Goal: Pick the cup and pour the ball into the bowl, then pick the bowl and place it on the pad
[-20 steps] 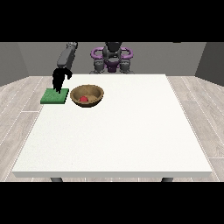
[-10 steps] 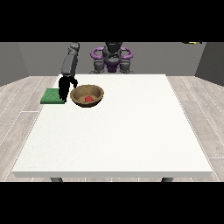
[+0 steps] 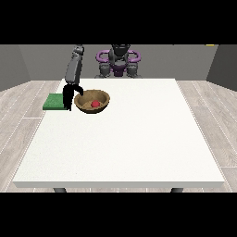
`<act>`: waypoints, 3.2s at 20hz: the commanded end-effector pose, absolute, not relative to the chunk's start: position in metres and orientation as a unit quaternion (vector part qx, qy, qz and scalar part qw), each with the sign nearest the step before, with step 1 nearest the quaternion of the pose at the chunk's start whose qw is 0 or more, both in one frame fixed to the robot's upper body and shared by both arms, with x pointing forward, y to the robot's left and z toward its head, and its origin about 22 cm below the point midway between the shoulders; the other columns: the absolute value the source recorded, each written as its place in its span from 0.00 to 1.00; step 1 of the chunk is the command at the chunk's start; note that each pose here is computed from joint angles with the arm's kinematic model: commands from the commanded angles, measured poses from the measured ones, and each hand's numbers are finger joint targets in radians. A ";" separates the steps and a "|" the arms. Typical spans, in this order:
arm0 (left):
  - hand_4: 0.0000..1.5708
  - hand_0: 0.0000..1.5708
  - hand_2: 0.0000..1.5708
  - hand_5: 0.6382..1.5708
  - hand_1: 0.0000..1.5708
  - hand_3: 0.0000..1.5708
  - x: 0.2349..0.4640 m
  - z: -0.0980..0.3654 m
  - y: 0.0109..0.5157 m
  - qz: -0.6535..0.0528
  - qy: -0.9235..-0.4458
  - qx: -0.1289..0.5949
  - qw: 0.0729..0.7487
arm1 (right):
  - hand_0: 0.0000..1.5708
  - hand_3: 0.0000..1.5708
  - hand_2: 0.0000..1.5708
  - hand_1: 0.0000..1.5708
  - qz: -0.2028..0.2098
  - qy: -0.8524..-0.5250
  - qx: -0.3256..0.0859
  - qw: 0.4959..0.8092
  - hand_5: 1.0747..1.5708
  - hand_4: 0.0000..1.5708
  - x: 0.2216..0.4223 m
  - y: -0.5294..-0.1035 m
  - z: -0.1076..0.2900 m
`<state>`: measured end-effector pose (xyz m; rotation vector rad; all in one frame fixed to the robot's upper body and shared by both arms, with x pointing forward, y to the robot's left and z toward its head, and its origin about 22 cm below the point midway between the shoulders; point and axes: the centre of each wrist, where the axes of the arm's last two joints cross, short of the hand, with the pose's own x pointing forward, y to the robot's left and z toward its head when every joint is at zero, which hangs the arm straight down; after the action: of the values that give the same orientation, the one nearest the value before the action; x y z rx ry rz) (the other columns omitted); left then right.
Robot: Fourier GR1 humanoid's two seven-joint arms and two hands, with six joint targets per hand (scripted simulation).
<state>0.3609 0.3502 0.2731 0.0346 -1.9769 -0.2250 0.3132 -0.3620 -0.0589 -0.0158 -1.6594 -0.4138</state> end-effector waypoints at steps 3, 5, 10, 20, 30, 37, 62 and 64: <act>0.65 0.00 0.00 0.96 0.00 0.00 0.353 0.282 0.359 -0.089 -0.839 0.031 0.536 | 0.00 0.00 0.00 0.00 -0.180 -0.726 -0.008 0.663 0.95 0.29 0.326 -0.352 -0.056; 0.65 0.00 0.00 0.96 0.00 0.00 0.353 0.276 0.358 -0.092 -0.831 0.022 0.548 | 0.00 0.00 0.00 0.00 -0.179 -0.720 -0.011 0.671 0.95 0.27 0.334 -0.342 -0.053; 0.65 0.00 0.00 0.97 0.00 0.00 0.346 0.266 0.380 -0.088 -0.828 0.025 0.554 | 0.00 0.00 0.00 0.00 -0.191 -0.720 -0.008 0.667 0.95 0.30 0.331 -0.321 -0.065; 0.68 0.00 0.00 0.95 0.00 0.00 0.339 0.305 0.382 -0.089 -0.850 0.004 0.519 | 1.00 1.00 1.00 1.00 -0.174 -0.620 -0.184 0.743 0.85 0.58 0.281 -0.380 -0.088; 0.76 0.00 0.00 0.95 0.00 0.00 0.342 0.271 0.403 -0.067 -0.830 0.007 0.553 | 1.00 0.71 1.00 1.00 -0.142 -0.602 -0.269 0.738 0.95 0.65 0.296 -0.433 -0.020; 0.77 0.00 0.00 0.96 0.00 0.00 0.336 0.259 0.426 -0.047 -0.820 0.039 0.570 | 1.00 0.53 1.00 1.00 -0.110 -0.580 -0.285 0.755 0.98 0.66 0.310 -0.486 0.068; 0.77 0.00 0.00 0.98 0.00 0.00 0.301 0.209 0.505 -0.004 -0.820 0.089 0.565 | 1.00 0.34 1.00 1.00 -0.116 -0.595 -0.209 0.767 1.00 0.65 0.329 -0.462 0.054; 0.77 0.00 0.00 0.99 0.00 0.00 0.289 0.188 0.528 0.000 -0.809 0.095 0.581 | 1.00 0.35 1.00 1.00 -0.102 -0.587 -0.201 0.777 1.00 0.65 0.341 -0.450 0.073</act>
<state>0.2983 0.5114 0.1988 0.2070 -1.9116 -0.0133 0.3322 -0.4544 0.0579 -0.4623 -1.2781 -0.2296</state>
